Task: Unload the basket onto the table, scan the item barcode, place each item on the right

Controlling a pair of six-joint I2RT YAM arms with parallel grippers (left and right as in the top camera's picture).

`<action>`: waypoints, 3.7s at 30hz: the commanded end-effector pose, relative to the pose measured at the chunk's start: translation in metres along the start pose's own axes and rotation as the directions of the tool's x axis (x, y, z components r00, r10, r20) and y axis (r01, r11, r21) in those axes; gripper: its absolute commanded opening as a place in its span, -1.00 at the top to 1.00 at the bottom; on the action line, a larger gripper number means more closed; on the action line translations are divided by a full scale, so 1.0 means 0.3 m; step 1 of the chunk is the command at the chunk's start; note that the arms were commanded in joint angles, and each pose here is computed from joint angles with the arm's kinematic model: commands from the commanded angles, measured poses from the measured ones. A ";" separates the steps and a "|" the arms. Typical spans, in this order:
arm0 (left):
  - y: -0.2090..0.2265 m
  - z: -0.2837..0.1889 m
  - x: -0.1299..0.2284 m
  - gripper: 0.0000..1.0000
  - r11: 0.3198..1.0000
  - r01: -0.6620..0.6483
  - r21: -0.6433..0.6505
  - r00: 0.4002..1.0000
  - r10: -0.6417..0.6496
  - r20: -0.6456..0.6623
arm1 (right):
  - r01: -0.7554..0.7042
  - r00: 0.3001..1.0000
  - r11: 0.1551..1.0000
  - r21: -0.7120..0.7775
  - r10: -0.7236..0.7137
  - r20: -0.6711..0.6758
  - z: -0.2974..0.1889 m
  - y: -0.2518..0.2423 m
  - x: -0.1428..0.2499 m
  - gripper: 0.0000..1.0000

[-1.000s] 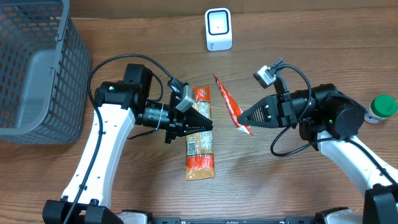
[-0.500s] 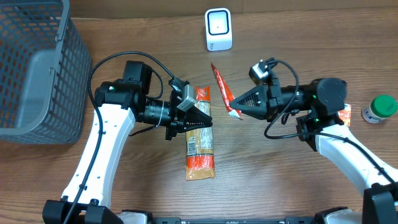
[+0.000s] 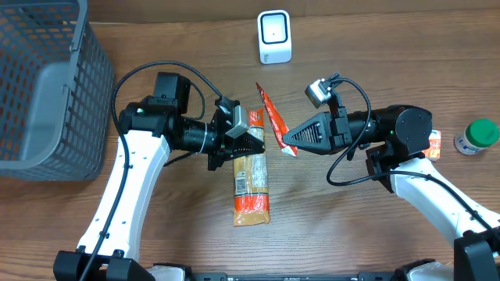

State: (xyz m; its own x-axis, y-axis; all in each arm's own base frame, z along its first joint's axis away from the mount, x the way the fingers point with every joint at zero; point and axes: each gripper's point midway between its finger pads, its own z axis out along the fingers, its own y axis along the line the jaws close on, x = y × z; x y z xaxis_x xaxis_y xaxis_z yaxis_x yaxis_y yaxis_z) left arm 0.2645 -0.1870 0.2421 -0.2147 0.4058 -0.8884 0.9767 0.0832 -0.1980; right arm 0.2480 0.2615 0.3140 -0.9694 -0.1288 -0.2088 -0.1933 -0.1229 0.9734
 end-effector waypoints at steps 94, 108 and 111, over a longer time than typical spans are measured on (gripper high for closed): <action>0.504 -0.452 0.324 -0.99 0.245 0.386 -0.889 0.734 -0.665 0.136 | 0.028 0.899 0.050 0.998 -0.439 -0.004 -0.282 -0.983 -0.917 0.93; 0.504 -0.452 0.324 -1.00 0.245 0.386 -0.890 0.735 -0.665 0.136 | 0.007 0.864 0.126 0.992 -0.501 0.057 -0.239 -0.952 -0.972 0.93; 0.504 -0.452 0.324 -1.00 0.245 0.386 -0.890 0.735 -0.665 0.136 | -0.011 0.873 0.130 0.991 -0.482 0.073 -0.241 -0.969 -0.958 0.93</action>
State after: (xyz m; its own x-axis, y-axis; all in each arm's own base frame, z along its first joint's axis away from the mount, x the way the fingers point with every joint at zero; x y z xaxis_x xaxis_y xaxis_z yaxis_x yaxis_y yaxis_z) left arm 0.3918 -0.0139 0.1852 -0.7994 0.1299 -0.5866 0.1770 0.9839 -0.0233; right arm 0.5920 0.2548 0.0778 -0.7694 -0.0072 -0.6387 -0.1713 0.9657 0.1954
